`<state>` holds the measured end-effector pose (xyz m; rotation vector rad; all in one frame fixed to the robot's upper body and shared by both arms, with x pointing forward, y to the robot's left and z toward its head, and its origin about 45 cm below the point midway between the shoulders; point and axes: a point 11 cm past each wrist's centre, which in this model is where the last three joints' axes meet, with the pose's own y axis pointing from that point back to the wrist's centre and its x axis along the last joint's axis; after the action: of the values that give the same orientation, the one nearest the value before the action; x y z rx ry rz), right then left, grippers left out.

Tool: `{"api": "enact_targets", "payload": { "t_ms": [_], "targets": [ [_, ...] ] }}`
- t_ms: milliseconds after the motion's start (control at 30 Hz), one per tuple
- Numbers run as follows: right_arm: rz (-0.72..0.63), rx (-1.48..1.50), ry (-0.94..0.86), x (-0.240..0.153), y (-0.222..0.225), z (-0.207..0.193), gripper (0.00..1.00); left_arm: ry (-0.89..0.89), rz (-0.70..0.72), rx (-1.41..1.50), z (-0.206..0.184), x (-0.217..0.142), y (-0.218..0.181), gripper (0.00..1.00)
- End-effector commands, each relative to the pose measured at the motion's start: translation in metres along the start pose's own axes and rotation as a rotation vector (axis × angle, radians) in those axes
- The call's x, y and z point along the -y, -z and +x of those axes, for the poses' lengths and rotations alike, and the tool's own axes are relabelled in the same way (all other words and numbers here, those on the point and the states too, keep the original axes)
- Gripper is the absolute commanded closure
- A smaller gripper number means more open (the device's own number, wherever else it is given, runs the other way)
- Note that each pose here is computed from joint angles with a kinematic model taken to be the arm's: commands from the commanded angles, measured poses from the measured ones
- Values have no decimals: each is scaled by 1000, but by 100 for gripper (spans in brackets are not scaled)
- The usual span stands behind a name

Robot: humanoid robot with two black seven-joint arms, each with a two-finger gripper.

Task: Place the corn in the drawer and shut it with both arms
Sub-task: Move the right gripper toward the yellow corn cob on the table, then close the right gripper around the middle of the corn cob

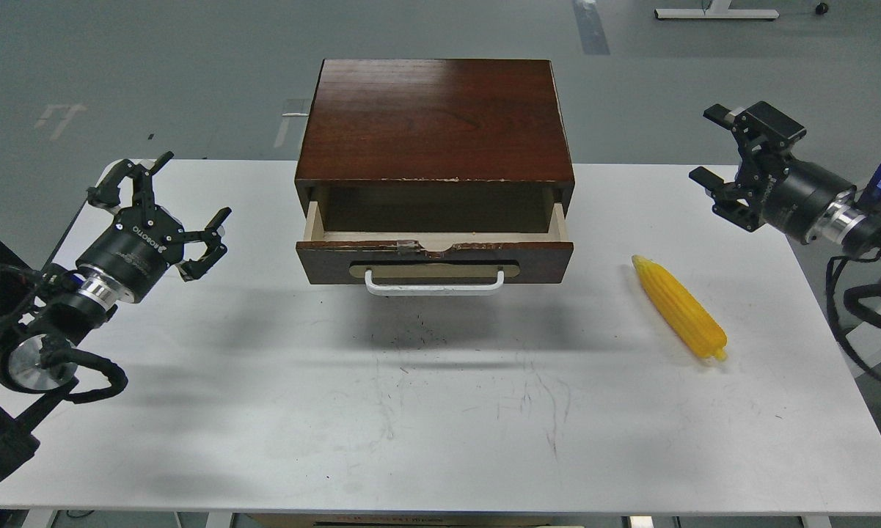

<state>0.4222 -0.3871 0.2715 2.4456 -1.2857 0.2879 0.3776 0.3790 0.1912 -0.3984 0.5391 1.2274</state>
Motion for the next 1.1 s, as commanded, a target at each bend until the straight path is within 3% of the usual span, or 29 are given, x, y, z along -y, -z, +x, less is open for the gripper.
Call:
{"api": "enact_targets", "payload": {
  "t_ms": [0, 200, 367, 867, 1000, 1033, 1067],
  "targets": [
    [-137, -328, 116, -11, -4, 5, 0, -2, -1, 6, 1, -1, -2, 1],
    [-364, -648, 336, -28, -52, -14, 0, 1, -2, 4, 0, 0, -2, 1],
    [-462, -796, 411, -44, -92, -24, 0, 9, -2, 6, -3, 2, -3, 1],
    [-440, -874, 543, -9, -126, -80, 1, 14, -6, 6, -4, 2, -5, 1],
    [-446, -876, 561, -11, -129, -84, 7, 14, -6, 6, -4, 2, -5, 1],
    [-448, -875, 565, -11, -130, -84, 11, 14, -6, 6, -4, 2, -5, 1],
    [-450, -876, 571, -12, -131, -85, 21, 14, -6, 6, -4, 2, -5, 1]
  ]
}}
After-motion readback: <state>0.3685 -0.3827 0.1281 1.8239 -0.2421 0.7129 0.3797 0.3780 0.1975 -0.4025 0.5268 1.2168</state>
